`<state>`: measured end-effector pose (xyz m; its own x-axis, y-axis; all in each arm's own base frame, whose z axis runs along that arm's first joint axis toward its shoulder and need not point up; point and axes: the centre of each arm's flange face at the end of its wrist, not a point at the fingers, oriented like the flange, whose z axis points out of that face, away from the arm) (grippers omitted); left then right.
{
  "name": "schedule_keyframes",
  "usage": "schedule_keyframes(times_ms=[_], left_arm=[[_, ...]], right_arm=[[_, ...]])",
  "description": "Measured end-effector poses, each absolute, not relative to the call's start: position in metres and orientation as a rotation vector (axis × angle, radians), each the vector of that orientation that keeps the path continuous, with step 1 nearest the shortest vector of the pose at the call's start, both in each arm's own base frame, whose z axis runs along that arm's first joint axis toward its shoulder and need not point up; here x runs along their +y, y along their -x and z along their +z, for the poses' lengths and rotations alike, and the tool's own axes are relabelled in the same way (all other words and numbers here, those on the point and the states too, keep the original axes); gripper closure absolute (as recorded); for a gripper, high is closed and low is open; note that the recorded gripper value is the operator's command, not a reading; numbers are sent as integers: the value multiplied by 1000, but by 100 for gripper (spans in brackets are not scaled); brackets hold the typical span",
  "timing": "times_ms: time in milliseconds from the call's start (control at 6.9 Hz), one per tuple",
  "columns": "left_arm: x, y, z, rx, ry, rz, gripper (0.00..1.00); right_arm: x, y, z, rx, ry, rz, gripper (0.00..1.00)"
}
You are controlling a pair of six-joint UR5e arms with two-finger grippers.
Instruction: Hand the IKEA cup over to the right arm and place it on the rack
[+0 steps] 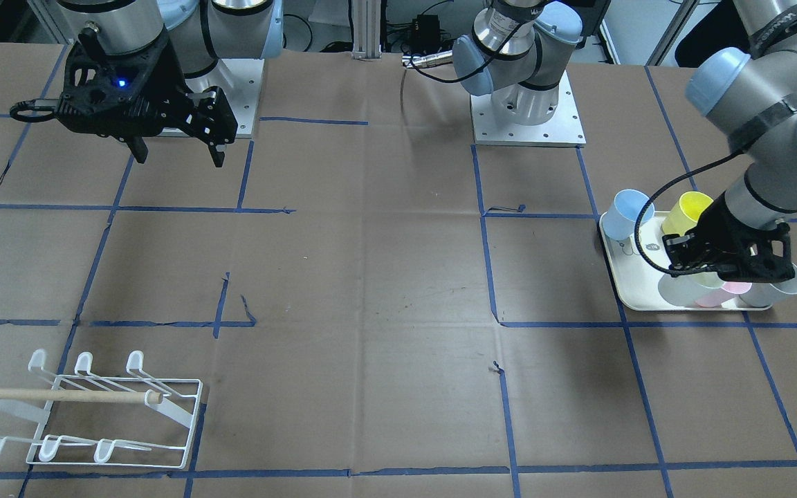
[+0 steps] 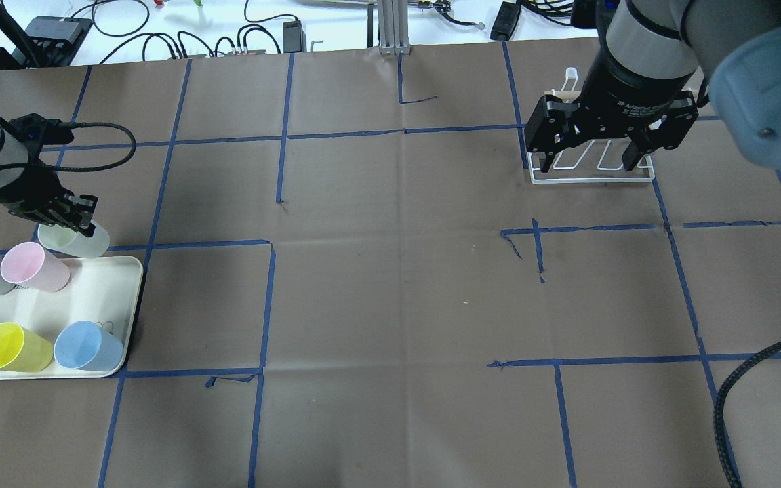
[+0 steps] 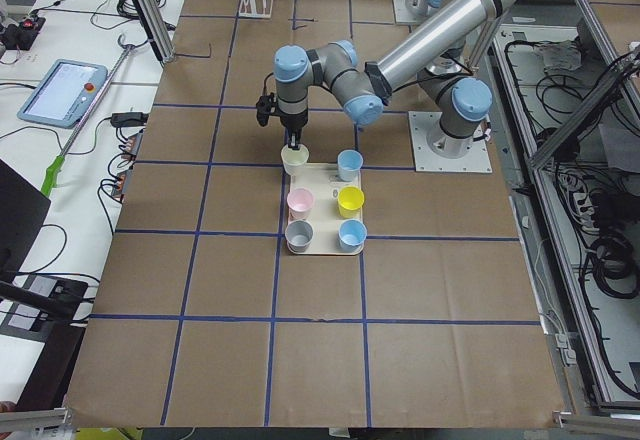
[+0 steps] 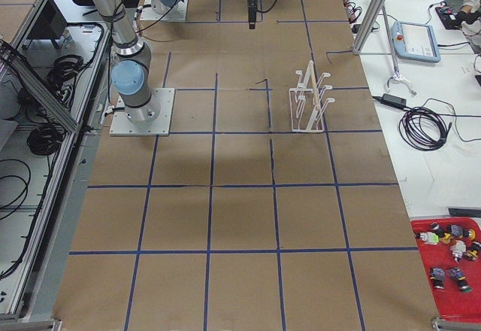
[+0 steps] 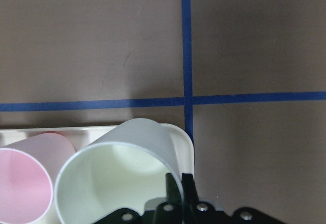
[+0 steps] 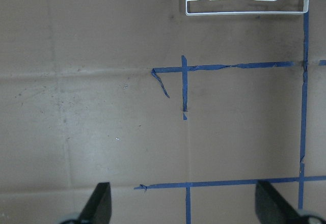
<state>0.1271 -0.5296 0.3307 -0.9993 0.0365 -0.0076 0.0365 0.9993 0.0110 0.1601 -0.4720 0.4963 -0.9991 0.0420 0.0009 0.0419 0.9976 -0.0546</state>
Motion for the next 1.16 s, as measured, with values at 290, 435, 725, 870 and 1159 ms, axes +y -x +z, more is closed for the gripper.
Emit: schedule_keyframes(times_ms=[290, 435, 725, 870, 1159], left_arm=[[-555, -127, 404, 3148, -79, 46, 100], [-565, -116, 441, 3151, -98, 59, 100], [-578, -82, 492, 3179, -154, 18, 100], [-581, -66, 500, 3234, -182, -36, 100], [-587, -35, 504, 3364, -249, -197, 100]], right_arm=[[-507, -176, 495, -3260, 87, 418, 0], [-518, -189, 494, -3371, 106, 587, 0], [-519, -212, 484, -3617, 285, 781, 0], [-513, -216, 470, -3670, 470, 841, 0], [-494, -217, 436, -3682, 1015, 897, 0]])
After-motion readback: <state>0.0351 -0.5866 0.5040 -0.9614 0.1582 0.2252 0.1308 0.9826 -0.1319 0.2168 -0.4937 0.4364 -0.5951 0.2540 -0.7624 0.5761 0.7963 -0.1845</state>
